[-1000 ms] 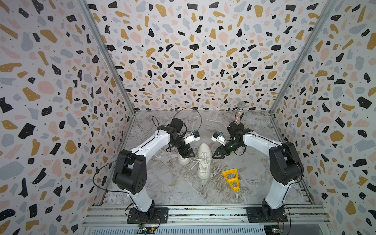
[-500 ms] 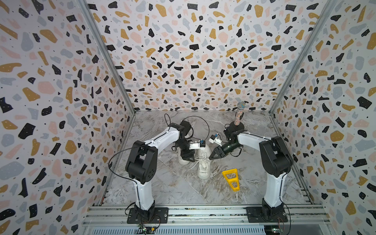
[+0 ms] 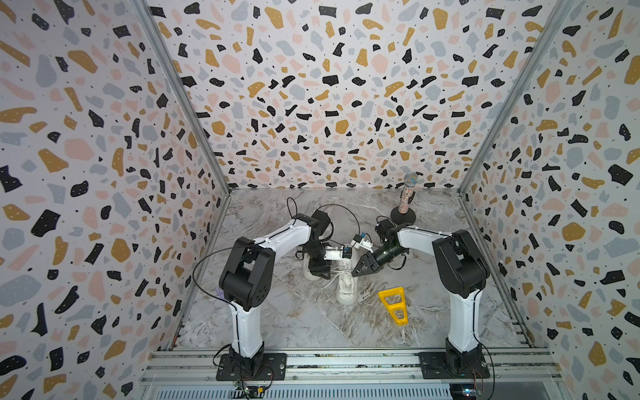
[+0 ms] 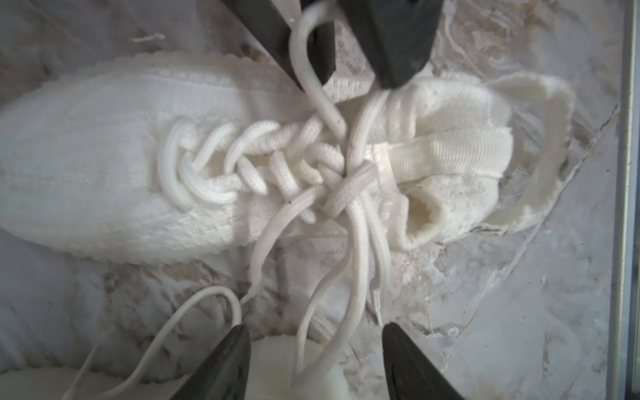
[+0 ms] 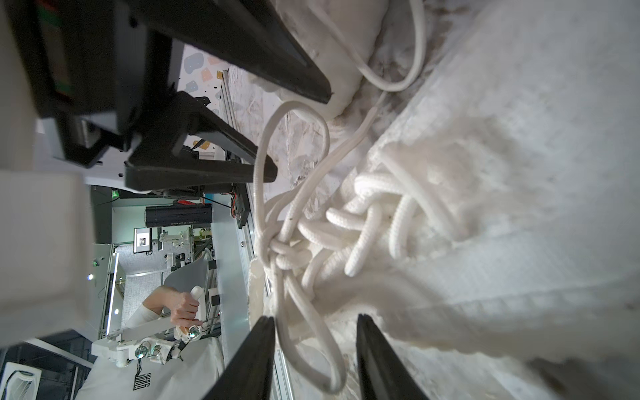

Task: Tie the shoes
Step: Tie the shoelace on the shoe.

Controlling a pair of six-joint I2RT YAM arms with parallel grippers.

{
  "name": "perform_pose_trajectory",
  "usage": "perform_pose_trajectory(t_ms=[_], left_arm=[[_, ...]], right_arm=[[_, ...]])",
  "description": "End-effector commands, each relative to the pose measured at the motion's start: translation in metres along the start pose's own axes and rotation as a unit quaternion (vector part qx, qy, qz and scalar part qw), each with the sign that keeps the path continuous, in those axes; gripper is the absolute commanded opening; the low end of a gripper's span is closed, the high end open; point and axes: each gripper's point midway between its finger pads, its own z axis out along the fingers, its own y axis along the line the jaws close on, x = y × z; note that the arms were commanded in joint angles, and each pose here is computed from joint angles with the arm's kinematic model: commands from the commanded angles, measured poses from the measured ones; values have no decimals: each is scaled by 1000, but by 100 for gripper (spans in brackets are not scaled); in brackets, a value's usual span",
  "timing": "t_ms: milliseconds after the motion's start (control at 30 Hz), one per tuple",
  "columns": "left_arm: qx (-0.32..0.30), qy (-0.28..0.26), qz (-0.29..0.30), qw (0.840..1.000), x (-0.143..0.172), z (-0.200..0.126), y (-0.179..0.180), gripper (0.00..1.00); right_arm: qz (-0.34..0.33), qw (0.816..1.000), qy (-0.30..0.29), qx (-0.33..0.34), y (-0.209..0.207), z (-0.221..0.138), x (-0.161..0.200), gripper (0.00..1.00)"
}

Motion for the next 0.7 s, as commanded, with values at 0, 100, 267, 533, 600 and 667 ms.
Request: perform_pose_trajectory(t_ms=[0, 100, 267, 533, 600, 667], left_arm=[[-4, 23, 22, 999, 6, 9, 0, 63], [-9, 34, 33, 999, 5, 18, 2, 60], [-9, 32, 38, 999, -1, 28, 4, 55], [-3, 42, 34, 999, 3, 35, 2, 42], [-3, 40, 30, 999, 2, 36, 1, 39], [-4, 39, 23, 999, 2, 36, 1, 35]], right_arm=[[-7, 1000, -4, -11, 10, -3, -8, 43], [-5, 1000, -4, -12, 10, -3, -8, 43], [-2, 1000, -3, -11, 9, -2, -8, 42], [4, 1000, -2, -18, 10, 1, -7, 39], [3, 1000, -1, -21, 11, 3, -7, 39], [2, 1000, 0, -25, 14, 4, -8, 37]])
